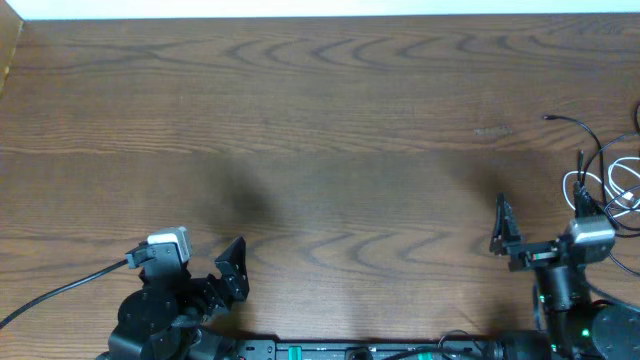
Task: Untangle cables
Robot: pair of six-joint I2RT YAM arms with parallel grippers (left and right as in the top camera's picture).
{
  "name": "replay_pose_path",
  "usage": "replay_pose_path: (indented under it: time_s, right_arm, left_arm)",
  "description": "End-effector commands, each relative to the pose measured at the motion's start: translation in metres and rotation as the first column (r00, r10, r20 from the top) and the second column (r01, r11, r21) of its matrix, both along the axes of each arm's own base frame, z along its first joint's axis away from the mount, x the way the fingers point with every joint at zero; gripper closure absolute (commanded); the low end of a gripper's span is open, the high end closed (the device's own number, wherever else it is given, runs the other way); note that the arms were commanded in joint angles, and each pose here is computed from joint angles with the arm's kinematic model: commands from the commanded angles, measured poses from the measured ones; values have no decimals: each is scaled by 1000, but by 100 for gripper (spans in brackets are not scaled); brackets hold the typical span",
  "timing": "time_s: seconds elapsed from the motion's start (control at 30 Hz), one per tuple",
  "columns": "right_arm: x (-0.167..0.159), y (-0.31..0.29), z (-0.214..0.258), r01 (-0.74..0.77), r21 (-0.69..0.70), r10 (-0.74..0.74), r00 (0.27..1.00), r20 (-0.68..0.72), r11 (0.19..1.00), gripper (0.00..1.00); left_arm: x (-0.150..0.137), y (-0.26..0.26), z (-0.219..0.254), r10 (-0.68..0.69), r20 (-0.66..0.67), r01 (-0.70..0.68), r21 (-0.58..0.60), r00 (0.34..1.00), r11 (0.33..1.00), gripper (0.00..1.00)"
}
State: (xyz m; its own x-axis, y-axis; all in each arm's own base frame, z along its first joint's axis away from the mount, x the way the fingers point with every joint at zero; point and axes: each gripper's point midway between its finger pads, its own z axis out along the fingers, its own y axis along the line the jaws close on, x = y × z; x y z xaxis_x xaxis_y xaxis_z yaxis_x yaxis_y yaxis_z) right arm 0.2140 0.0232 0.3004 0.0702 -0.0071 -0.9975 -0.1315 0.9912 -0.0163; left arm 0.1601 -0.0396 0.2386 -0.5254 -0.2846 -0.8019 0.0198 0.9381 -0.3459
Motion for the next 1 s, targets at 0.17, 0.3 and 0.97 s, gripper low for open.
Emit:
replay_pose_path:
  time_s: [0.17,0.3,0.97]
  right_arm:
    - [18,7,-48,-26,2,25,986,167,1000,1]
    - [28,6,-90,-18,-10,18,997,80,1000,1]
    - [30,10,-141,-46,-8,44,990,-133,999,1]
  left_arm:
    - [0,2,0,7,4,-7,6,1000,1000,8]
    - [0,2,0,6,4,-6,6,1000,1000,8]
    - [0,2,0,6,4,-6,6,1000,1000,7]
